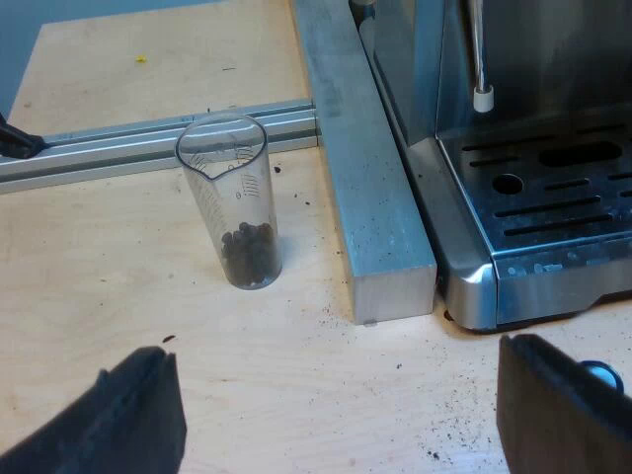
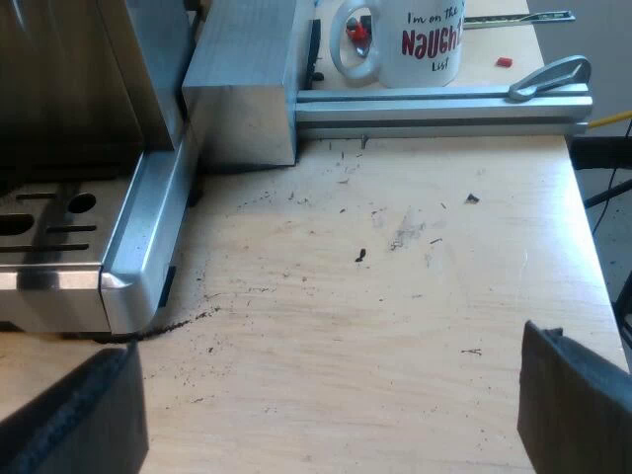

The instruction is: Pour the beans into the coffee machine

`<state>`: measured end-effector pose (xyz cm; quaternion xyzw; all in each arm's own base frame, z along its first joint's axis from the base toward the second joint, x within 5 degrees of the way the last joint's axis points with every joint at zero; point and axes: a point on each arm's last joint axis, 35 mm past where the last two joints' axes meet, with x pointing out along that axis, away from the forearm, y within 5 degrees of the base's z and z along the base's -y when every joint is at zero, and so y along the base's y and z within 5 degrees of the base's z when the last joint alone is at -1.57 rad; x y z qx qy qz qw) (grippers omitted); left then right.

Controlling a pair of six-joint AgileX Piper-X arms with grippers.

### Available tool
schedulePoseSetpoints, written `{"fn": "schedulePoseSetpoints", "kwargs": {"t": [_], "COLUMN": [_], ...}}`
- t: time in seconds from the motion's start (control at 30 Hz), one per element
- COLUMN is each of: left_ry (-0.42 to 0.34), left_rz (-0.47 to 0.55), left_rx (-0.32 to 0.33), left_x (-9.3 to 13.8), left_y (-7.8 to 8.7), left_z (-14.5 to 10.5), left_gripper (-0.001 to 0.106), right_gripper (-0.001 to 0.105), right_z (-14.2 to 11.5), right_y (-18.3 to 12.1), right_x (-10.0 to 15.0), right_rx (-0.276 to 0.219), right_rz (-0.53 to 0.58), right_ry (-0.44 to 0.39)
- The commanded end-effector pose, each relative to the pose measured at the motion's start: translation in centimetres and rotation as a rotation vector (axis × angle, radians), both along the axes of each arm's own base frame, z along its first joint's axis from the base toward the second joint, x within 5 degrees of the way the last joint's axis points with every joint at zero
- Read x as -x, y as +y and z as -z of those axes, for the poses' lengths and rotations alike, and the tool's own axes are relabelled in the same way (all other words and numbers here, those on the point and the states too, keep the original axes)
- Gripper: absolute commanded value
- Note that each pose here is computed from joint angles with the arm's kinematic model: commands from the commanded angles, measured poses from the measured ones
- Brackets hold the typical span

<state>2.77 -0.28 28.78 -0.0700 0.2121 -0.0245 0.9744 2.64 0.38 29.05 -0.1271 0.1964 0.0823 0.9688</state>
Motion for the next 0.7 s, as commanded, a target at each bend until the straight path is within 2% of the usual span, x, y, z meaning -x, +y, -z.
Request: {"fn": "schedulePoseSetpoints", "kwargs": {"t": [0.03,0.27,0.43,0.5,0.63,0.7], "left_ry": [-0.008,-0.010,-0.026,-0.034,-0.073,-0.101], "left_rz": [-0.010,-0.010,-0.013,-0.013,-0.018,-0.018], "left_rx": [-0.003,-0.003,-0.004,-0.004,0.003,0.002], "left_x": [-0.3,-0.3,-0.1,0.0,0.4,0.5], "left_y": [0.0,0.0,0.0,0.0,0.0,0.0], "left_z": [-0.2,-0.2,-0.7,-1.0,-2.0,-2.5], "left_gripper": [0.067,0.067,0.068,0.069,0.080,0.080], "right_gripper": [0.078,0.078,0.078,0.078,0.078,0.078], "right_z": [-0.2,-0.2,-1.5,-2.1,-4.1,-5.0], "right_y": [0.0,0.0,0.1,0.1,0.5,0.7], "right_x": [-0.2,-0.2,0.1,0.1,-0.8,-1.2], "right_rx": [0.003,0.002,0.002,0.001,0.007,0.011], "right_rz": [-0.010,-0.012,-0.024,-0.049,-0.142,-0.180], "right_ry": [-0.002,-0.007,-0.068,-0.069,-0.032,-0.022]}}
